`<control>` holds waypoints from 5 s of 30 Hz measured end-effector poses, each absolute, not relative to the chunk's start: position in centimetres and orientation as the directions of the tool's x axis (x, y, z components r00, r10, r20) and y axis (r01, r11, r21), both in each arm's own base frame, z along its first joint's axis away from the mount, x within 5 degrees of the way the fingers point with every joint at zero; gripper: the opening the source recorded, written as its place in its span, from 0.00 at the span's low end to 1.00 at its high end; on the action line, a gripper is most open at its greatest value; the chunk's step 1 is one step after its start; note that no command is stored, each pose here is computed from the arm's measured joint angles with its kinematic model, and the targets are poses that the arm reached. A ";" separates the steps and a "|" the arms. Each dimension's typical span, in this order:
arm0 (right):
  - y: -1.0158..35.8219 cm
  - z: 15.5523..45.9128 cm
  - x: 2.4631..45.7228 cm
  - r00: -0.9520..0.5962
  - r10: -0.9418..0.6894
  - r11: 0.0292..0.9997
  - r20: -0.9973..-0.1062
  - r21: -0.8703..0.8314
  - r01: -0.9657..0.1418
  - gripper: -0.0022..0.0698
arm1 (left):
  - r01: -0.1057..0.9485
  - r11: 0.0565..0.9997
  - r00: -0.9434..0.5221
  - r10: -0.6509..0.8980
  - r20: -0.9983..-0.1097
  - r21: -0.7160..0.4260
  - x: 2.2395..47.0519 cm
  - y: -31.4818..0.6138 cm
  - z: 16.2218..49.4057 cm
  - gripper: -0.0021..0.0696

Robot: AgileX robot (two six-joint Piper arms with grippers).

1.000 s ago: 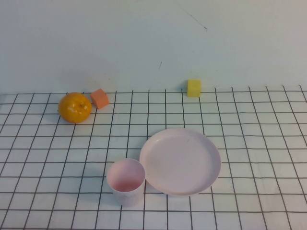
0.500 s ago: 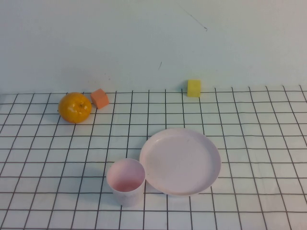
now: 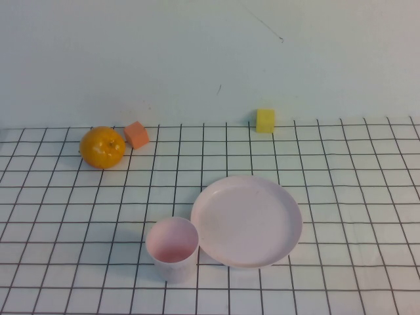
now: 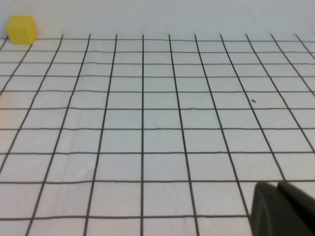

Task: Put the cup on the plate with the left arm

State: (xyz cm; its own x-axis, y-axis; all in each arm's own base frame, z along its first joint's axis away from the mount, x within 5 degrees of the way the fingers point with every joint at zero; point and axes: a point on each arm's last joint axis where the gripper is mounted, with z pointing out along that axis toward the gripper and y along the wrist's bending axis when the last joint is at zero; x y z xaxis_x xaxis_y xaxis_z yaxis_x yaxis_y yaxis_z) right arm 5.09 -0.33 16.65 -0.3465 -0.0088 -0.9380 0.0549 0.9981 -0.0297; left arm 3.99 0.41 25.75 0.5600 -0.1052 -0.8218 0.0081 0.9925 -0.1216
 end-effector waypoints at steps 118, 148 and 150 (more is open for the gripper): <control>-0.3 16.7 5.1 -0.346 -0.009 0.998 -0.938 -0.030 0.055 0.03 | 0.329 0.857 -0.887 0.137 -0.440 -0.397 33.2 -16.2 26.3 0.05; -0.3 16.7 5.1 -0.346 -0.009 0.998 -0.938 -0.030 0.055 0.03 | 0.545 0.810 -0.809 0.442 -0.387 -0.215 36.6 -22.5 20.8 0.16; -0.3 16.7 5.1 -0.346 -0.009 0.998 -0.938 -0.030 0.055 0.03 | 0.554 0.805 -0.804 0.451 -0.388 -0.212 36.6 -22.6 20.8 0.21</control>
